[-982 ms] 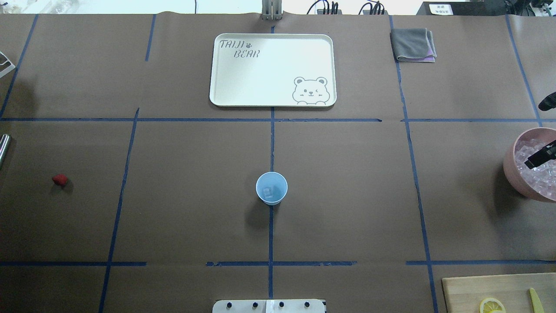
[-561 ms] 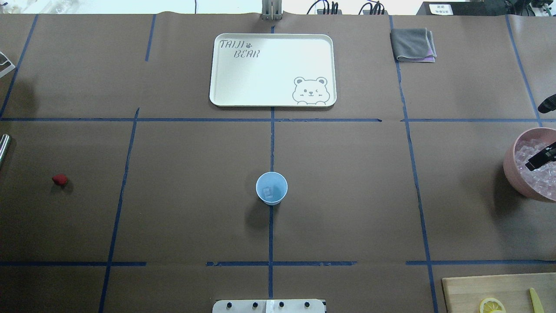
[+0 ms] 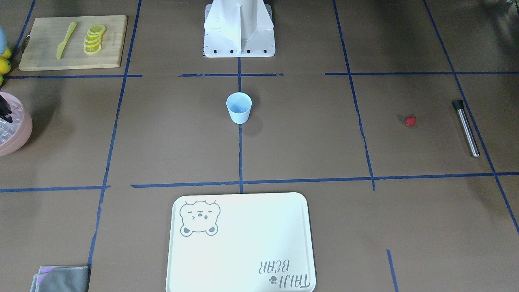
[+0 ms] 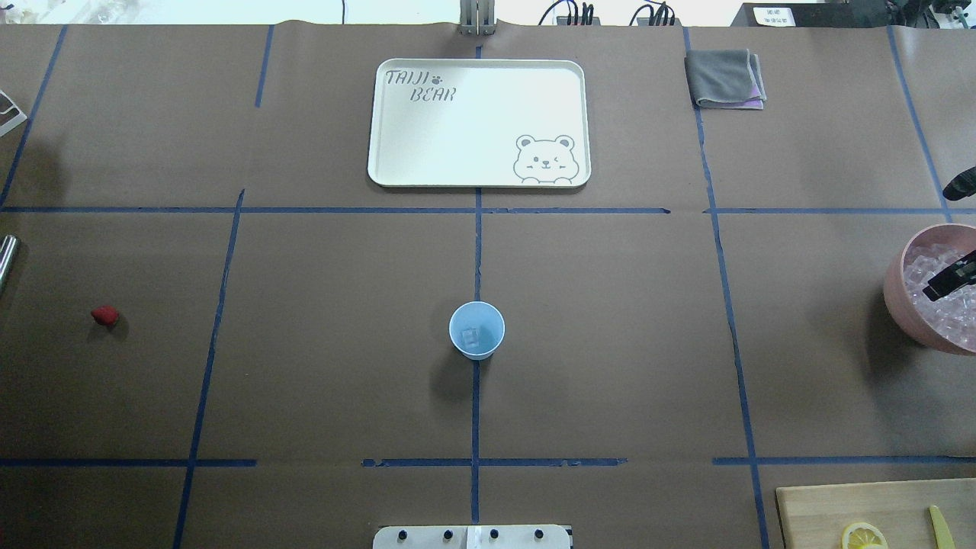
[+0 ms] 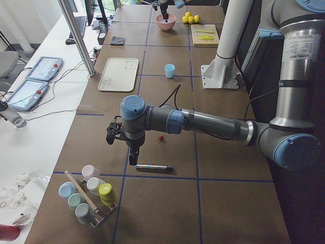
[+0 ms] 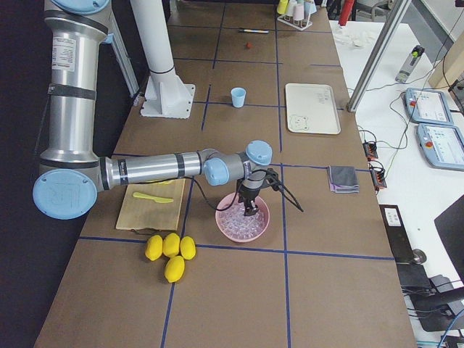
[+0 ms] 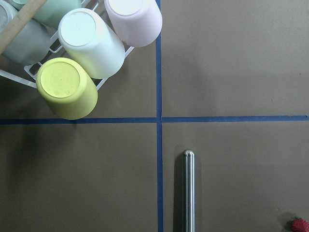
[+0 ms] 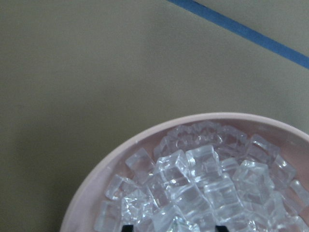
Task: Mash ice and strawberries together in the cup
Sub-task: 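Lower the right gripper into the ice cubes in the bowl, then close the right gripper on another ice cube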
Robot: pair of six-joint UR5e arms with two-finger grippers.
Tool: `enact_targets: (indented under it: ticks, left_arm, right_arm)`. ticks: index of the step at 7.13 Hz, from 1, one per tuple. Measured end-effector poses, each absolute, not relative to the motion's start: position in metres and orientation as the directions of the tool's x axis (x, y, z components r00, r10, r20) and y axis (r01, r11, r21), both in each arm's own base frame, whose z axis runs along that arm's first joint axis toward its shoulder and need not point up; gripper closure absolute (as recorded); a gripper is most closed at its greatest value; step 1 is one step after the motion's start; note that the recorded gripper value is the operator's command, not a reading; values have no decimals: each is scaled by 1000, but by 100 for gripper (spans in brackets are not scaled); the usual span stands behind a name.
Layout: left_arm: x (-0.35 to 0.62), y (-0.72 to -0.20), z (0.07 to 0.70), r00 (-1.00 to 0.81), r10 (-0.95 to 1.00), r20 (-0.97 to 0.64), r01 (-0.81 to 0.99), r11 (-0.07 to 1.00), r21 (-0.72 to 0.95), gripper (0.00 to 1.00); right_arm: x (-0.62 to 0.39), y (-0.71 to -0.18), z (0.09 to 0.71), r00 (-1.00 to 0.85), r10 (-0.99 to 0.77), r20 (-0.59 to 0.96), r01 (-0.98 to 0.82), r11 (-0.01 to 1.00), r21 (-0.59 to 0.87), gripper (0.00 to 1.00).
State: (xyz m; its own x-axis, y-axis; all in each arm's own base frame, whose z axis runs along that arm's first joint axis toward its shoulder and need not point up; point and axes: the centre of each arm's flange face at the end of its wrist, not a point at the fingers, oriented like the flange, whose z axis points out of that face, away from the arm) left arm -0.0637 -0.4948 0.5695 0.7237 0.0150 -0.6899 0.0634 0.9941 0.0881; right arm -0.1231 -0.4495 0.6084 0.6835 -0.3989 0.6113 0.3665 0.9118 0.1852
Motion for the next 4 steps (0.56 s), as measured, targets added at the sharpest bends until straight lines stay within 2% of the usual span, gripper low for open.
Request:
enact_targets:
  ticks: [4]
  left_arm:
    - [-64, -495, 569, 724, 16, -690, 63, 994, 90, 0]
  right_arm:
    - [-124, -449, 611, 685, -395, 612, 367, 913, 179, 40]
